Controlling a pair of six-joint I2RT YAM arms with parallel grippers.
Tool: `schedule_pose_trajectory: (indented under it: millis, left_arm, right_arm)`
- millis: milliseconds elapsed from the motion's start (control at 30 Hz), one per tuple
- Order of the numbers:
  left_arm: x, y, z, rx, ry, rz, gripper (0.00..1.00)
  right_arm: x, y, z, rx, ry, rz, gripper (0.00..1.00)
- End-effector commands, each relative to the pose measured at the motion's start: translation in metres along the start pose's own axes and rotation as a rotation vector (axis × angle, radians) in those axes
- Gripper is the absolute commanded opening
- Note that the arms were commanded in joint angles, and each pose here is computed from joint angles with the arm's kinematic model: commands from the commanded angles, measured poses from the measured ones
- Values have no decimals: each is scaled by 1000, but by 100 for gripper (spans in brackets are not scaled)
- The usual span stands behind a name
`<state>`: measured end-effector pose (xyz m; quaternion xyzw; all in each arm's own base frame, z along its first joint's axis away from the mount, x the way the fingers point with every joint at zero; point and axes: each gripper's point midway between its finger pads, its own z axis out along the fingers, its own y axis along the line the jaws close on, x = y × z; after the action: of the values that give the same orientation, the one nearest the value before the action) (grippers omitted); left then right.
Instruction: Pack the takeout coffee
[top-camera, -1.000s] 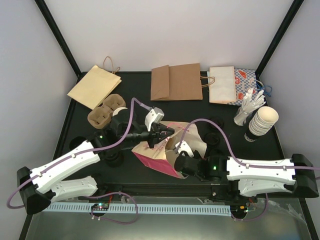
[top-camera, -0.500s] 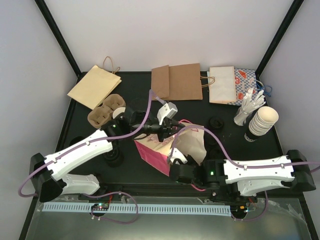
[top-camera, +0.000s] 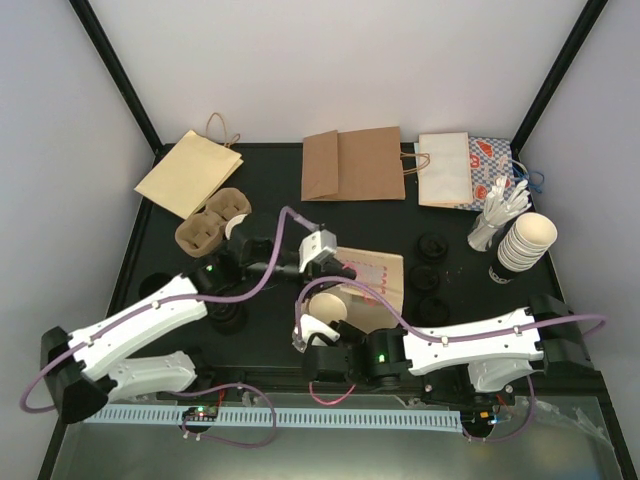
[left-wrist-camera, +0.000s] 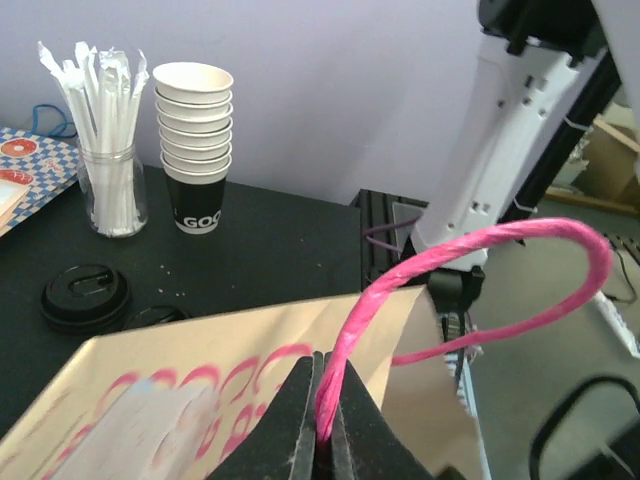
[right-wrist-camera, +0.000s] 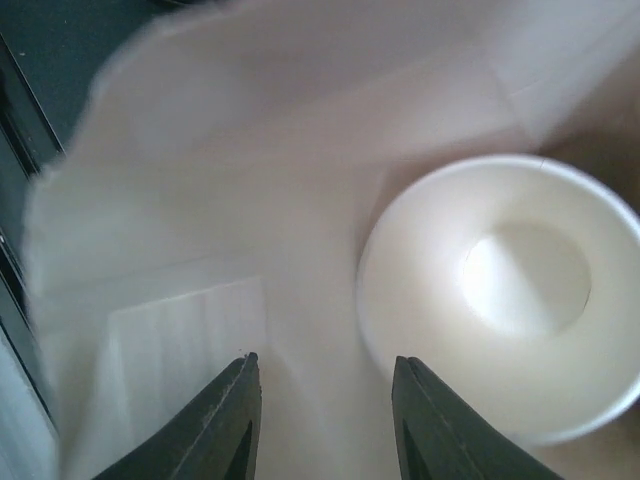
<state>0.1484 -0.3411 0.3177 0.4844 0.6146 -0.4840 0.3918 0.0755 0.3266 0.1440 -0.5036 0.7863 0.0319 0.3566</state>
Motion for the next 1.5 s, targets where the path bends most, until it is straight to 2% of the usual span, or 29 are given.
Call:
schedule_pose_trajectory:
  millis: [0, 133, 367, 467, 600, 767, 933, 1067, 1167, 1333, 1467]
  left_arm:
    - [3, -17, -23, 2, -45, 135, 2]
    - [15, -22, -31, -5, -52, 133, 2]
    - [21, -21, -31, -8, -39, 85, 2]
    - [19, -21, -29, 6, -42, 75, 2]
    - [16, -24, -29, 17, -47, 86, 2]
    - [18, -26, -30, 24, -38, 85, 2]
    - [22, -27, -30, 36, -33, 62, 2]
    - [22, -30, -29, 57, -48, 43, 1]
    - [22, -30, -27, 65, -50, 35, 2]
    - [21, -31, -26, 76, -55, 29, 2]
    - [21, -30, -26, 74, -56, 23, 1]
  right_arm:
    - [-3, -5, -5, 20, -12, -62, 39]
    - [5, -13, -3, 54, -9, -133, 39]
    - [16, -22, -7, 36, 7, -166, 38]
    - [26, -17, -4, 6, 37, -248, 36]
    - [27, 5, -5, -125, -22, -380, 41]
    - [18, -8, -1, -38, -33, -507, 41]
    - [24, -18, 8, -3, -19, -723, 40]
    - [15, -26, 1, 7, -101, -834, 40]
    - [8, -34, 1, 26, -109, -879, 40]
    - [10, -40, 11, 26, -29, -981, 40]
    - [3, -36, 13, 31, -51, -1039, 41]
